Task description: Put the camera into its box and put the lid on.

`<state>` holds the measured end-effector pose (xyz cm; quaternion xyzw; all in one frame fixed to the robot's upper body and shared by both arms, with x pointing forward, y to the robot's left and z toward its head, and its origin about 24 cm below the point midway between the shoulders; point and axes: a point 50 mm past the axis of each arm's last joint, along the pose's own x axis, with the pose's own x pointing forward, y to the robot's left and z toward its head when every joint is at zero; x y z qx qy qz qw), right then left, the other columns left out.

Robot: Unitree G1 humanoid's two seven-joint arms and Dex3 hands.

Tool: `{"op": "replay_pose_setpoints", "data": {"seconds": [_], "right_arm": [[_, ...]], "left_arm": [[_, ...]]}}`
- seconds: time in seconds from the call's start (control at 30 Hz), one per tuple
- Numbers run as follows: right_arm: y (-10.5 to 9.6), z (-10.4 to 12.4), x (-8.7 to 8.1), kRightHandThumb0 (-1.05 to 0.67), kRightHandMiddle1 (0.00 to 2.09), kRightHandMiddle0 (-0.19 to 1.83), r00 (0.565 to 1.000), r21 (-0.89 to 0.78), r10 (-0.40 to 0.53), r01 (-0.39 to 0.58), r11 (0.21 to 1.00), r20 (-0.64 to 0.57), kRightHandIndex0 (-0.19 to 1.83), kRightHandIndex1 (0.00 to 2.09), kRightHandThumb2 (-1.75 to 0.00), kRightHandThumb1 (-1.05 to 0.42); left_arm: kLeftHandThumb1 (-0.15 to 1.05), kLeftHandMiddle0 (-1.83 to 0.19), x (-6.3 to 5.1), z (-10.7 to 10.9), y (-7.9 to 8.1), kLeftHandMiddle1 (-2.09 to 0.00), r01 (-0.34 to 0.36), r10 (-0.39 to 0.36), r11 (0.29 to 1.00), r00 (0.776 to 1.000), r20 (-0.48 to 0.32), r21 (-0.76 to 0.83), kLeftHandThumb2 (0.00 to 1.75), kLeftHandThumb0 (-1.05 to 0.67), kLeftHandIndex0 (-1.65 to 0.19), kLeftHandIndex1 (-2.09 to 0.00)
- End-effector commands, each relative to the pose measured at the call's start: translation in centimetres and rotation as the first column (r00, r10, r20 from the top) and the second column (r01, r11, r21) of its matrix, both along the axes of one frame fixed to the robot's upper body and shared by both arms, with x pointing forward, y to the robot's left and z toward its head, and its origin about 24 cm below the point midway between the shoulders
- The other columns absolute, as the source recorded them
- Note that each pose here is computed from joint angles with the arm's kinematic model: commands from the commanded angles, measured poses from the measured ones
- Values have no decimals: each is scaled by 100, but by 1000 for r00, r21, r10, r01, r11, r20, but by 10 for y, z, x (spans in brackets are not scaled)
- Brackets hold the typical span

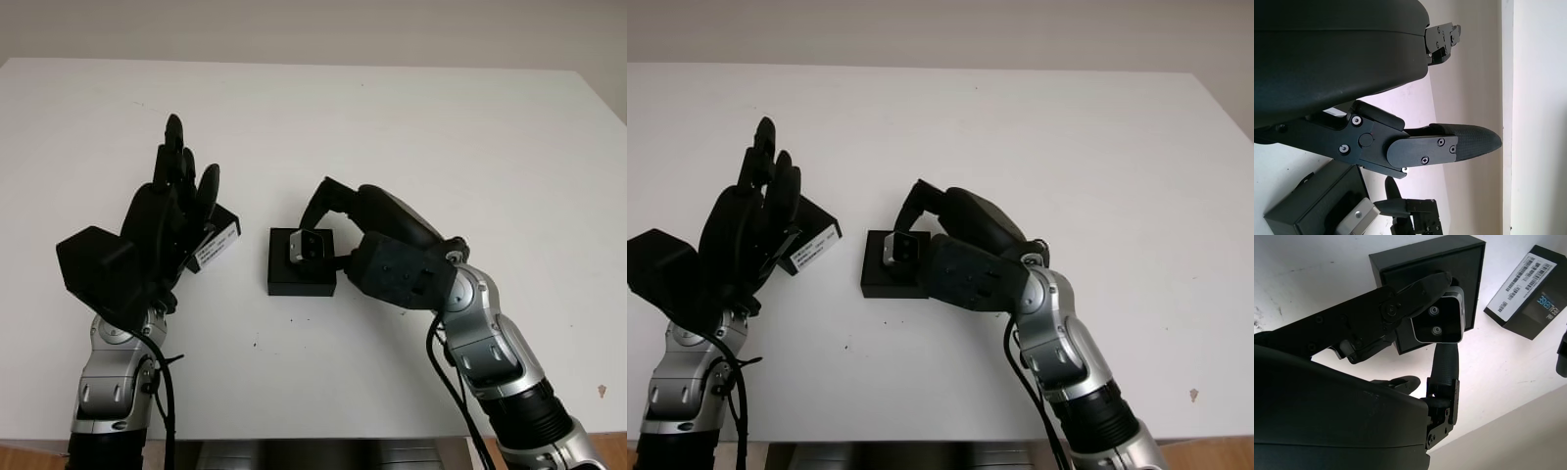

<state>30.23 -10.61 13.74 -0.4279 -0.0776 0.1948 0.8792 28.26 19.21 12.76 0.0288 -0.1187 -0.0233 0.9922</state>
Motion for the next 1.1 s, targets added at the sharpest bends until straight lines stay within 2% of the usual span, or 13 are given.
{"op": "replay_pose_setpoints", "data": {"seconds": [0.0, 0.03, 0.07, 0.1, 0.17, 0.2, 0.27, 0.4, 0.77, 0.9, 1.07], "right_arm": [[-6, -6, -1, -44, 173, 34, 1000, -40, -18, 17, 999, -14, 40, 5, -5, -98], [-7, -6, -1, -44, 171, 33, 1000, -45, -14, 13, 999, -12, 39, 4, -5, -98], [-7, -6, -2, -48, 158, 27, 1000, -63, 0, -1, 998, -9, 37, 4, -5, -98], [-7, -5, -3, -54, 131, 17, 1000, -87, 16, -16, 996, -4, 30, 2, -5, -97], [-8, -3, -4, -64, 69, 15, 999, -132, 40, -38, 991, 11, 15, 2, -5, -95], [-8, -2, -5, -66, 50, 17, 999, -142, 46, -43, 989, 18, 10, 3, -5, -95], [-9, -1, -6, -67, 29, 19, 998, -174, 57, -50, 983, 32, 5, 3, -5, -95], [-10, 1, -7, -68, 19, 17, 997, -224, 68, -57, 973, 41, -1, 1, -6, -95], [-14, 3, -8, -74, 12, 14, 996, -261, 79, -63, 963, 49, -6, 2, -6, -96], [-17, 4, -8, -74, 12, 16, 994, -157, 57, -43, 987, 92, -2, 5, -5, -95], [-25, 1, -4, -71, 18, 30, 993, 103, -11, -1, 995, 116, 21, 16, -5, -94]], "left_arm": [[105, 19, -4, 1, 0, 0, 1, -1, 1000, 1000, 13, -5, 47, -75, 19, 0], [105, 19, -4, 1, 1, 0, 0, 0, 1000, 1000, 14, -6, 47, -75, 19, 0], [105, 19, -4, 1, 1, 0, -2, 2, 1000, 1000, 15, -5, 47, -75, 19, 0], [105, 19, -4, 1, 1, 0, -4, 4, 1000, 1000, 14, -5, 47, -75, 19, 0], [105, 19, -4, 1, 1, 0, -6, 6, 1000, 1000, 13, -4, 47, -75, 19, 0], [105, 19, -4, 1, 1, 0, -6, 6, 1000, 1000, 12, -5, 47, -75, 19, 0], [105, 19, -4, 1, 1, 0, -5, 5, 1000, 1000, 12, -9, 46, -75, 19, 0], [105, 19, -4, 2, 1, 0, -3, 3, 1000, 1000, 14, -6, 46, -75, 19, 0], [105, 19, -4, 2, 0, 0, -1, 1, 1000, 1000, 16, -10, 46, -76, 19, 0], [105, 19, -4, 2, -1, 0, -2, 3, 1000, 1000, 14, -12, 46, -76, 19, 0], [105, 19, -5, 1, -1, 0, -1, 1, 1000, 1000, 12, -9, 47, -75, 19, 0]]}}
